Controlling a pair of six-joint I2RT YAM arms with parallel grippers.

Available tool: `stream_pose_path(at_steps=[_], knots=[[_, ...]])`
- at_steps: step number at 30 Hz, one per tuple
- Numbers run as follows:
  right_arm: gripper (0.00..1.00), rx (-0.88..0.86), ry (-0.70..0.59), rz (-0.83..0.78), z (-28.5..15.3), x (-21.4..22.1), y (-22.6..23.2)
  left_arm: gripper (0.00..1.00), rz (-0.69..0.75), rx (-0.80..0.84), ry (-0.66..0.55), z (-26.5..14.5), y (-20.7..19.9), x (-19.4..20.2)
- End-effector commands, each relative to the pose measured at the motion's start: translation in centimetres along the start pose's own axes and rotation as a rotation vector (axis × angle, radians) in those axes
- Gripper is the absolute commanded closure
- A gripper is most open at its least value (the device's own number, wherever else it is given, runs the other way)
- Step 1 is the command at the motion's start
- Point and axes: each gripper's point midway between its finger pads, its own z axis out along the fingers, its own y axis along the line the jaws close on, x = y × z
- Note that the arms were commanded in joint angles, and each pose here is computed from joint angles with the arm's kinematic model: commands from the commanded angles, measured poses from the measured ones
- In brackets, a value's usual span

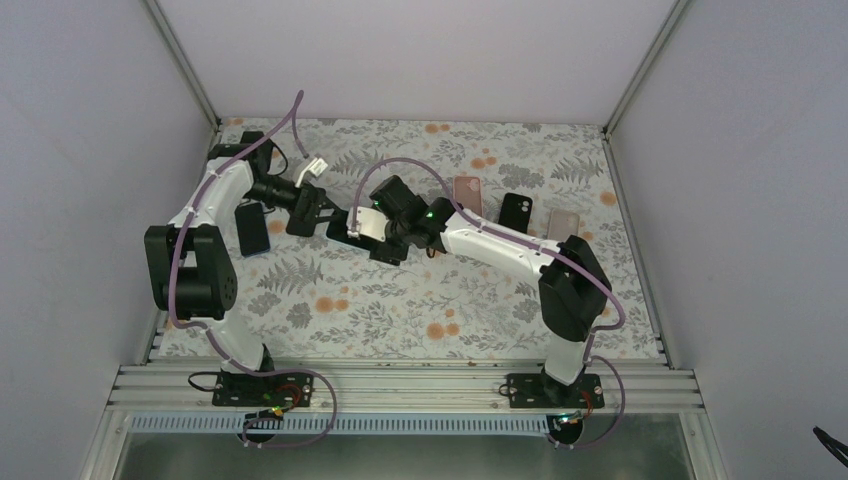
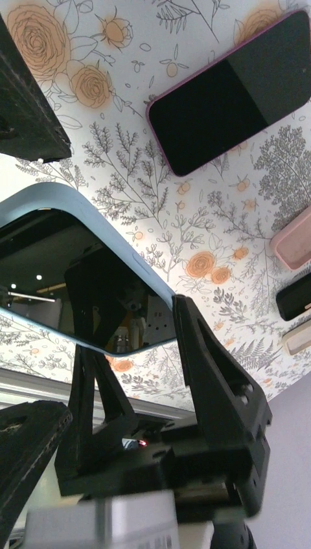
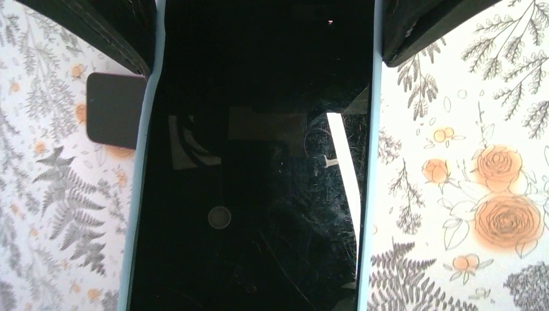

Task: Take the phone out of the phone case
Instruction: Pick up the phone at the center of the board.

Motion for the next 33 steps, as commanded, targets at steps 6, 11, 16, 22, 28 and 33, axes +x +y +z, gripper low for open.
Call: stream_pose_path(at_steps=[6,11,16,22,28,33], knots=[[0.42,0.129,-0.159,-0.03,-3.1,-5.6,-3.3,0.3,-0.003,0.068,0.022,1.5,-0.9,0.9],[0.42,0.152,-0.173,-0.028,-2.7,-6.1,-3.9,0.68,0.036,0.123,-0.008,1.1,-2.9,-0.1],[0.36,0.141,-0.185,-0.026,-3.2,-6.3,-3.7,0.94,0.113,0.166,-0.03,0.4,-5.2,-0.3],[0.11,0.003,-0.192,-0.04,-5.8,-5.1,-1.5,0.98,0.244,0.16,-0.062,-0.9,-7.4,-1.3],[0.05,-0.063,-0.266,0.06,-11.7,-2.9,-3.6,0.98,0.408,0.12,-0.037,-1.3,-10.1,-1.9],[0.07,-0.137,-0.311,0.162,-15.0,-0.5,-5.8,0.98,0.52,0.11,-0.028,-1.4,-12.9,-3.1]])
